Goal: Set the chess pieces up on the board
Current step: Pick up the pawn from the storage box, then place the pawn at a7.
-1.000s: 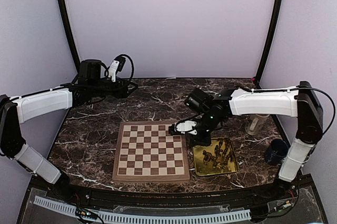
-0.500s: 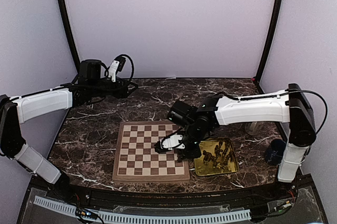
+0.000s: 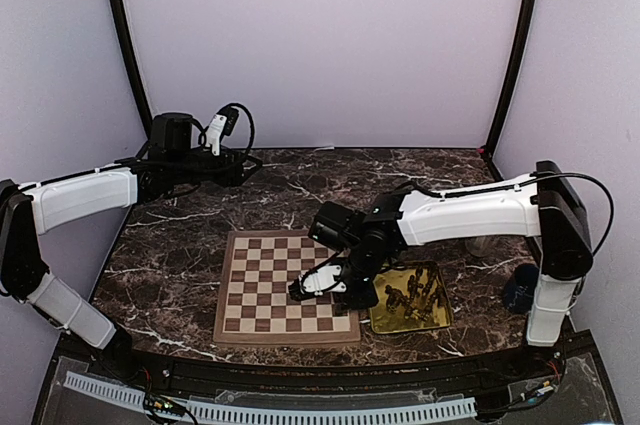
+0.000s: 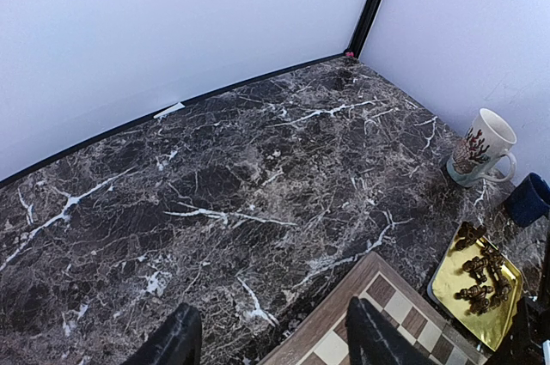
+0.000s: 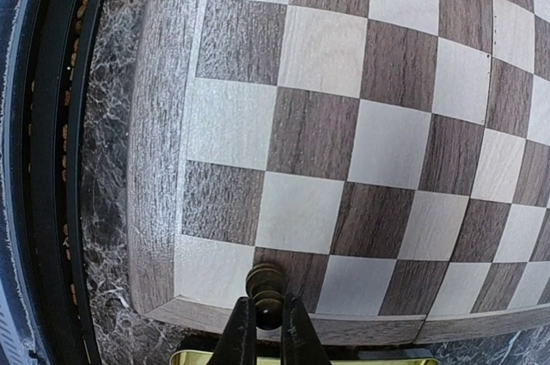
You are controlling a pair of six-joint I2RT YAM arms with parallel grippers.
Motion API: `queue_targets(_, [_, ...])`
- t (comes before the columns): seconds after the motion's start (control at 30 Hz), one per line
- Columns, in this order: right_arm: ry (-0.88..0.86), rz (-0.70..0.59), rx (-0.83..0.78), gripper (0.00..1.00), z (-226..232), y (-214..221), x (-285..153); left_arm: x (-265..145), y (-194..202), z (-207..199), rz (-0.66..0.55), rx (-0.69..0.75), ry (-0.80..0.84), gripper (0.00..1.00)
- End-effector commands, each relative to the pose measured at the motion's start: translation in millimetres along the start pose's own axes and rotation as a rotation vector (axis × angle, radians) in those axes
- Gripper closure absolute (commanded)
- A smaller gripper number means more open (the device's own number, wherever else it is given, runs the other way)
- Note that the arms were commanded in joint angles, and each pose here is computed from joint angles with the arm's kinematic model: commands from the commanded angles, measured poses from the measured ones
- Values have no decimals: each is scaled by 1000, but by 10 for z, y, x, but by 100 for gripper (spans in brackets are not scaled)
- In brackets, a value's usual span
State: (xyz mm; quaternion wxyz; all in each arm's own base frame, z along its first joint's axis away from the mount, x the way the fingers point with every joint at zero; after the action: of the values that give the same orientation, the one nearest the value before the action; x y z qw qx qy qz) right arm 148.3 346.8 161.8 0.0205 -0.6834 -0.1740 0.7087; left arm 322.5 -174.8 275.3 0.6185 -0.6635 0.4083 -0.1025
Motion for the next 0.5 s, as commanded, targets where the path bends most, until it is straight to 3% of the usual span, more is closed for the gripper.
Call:
queue_targets(0.0, [28, -6, -3, 91, -33, -75, 9, -53, -53, -52, -22, 13, 21, 40])
queue_targets(0.1, [27, -2, -3, 88, -33, -75, 27, -54, -54, -55, -23, 14, 22, 40])
queue_targets(0.47, [65, -33, -4, 57, -45, -47, -297, -50, -46, -54, -18, 16, 24, 41])
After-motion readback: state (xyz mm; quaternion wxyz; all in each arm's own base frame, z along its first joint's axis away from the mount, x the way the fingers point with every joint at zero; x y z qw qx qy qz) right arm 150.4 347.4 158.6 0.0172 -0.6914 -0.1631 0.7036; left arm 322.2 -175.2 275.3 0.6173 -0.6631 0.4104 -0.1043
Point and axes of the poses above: each gripper's point midway between its finger pads, its own x axis out along the fingers, its own z axis along the line the jaws close on, y = z × x, the point moved 10 cm from there along -x, back along the fingers, and after that the axes turned 1 degree about -x, right-handed, at the moved point
